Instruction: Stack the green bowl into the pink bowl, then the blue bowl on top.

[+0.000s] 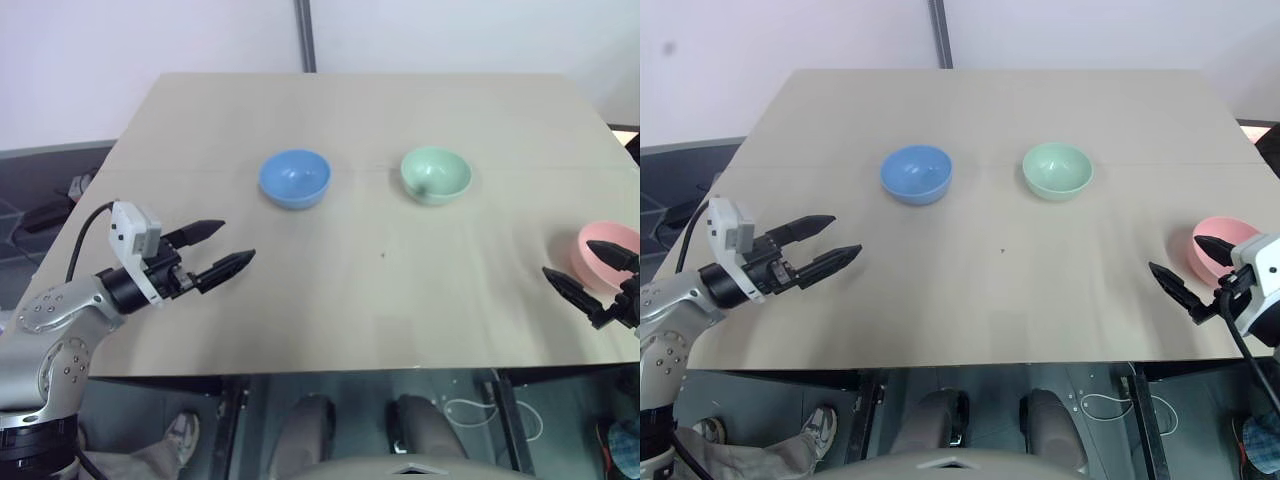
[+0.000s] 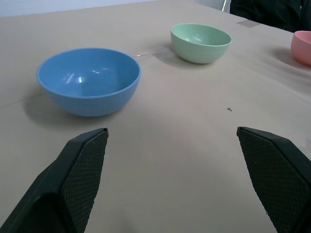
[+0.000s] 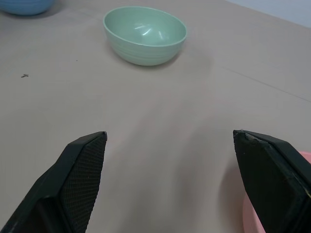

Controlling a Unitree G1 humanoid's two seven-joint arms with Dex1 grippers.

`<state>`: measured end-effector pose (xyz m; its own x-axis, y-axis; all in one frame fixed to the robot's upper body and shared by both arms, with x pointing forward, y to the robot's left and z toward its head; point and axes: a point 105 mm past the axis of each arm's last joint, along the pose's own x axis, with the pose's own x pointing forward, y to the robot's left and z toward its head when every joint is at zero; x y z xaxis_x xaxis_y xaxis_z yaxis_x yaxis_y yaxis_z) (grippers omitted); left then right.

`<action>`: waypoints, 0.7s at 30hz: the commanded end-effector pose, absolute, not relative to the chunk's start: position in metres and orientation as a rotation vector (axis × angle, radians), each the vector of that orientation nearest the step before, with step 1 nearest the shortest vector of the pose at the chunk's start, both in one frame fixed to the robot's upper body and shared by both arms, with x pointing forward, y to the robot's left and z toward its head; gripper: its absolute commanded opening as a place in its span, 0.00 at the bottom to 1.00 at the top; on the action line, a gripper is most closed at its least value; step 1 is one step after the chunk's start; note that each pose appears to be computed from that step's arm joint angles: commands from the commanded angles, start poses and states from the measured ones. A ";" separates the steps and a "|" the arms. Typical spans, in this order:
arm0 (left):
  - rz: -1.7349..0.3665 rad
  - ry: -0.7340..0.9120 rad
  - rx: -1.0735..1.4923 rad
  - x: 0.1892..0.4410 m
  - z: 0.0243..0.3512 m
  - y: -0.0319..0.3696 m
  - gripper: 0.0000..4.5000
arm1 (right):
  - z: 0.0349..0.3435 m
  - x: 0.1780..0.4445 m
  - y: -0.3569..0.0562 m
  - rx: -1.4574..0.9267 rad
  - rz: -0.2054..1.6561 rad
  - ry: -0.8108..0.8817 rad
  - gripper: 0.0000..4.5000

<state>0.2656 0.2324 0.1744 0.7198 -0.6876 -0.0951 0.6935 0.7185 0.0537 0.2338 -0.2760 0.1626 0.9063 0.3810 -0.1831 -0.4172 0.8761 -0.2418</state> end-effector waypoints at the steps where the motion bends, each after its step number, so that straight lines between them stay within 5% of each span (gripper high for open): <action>1: -0.786 0.048 0.088 0.265 0.179 0.227 1.00 | 0.179 0.234 -0.276 -0.310 0.413 0.088 1.00; 13: -0.922 0.030 0.053 0.259 0.178 0.204 1.00 | 0.173 0.245 -0.286 -0.346 0.302 0.130 1.00; 21: -1.216 -0.119 0.036 0.244 0.197 0.158 1.00 | 0.140 0.264 -0.313 -0.348 0.164 0.359 1.00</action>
<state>0.2559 0.1729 0.1845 0.4566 -0.8892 0.0307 0.8869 0.4576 0.0628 0.2605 -0.3072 0.1408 0.9289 0.1222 -0.3495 -0.2340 0.9253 -0.2985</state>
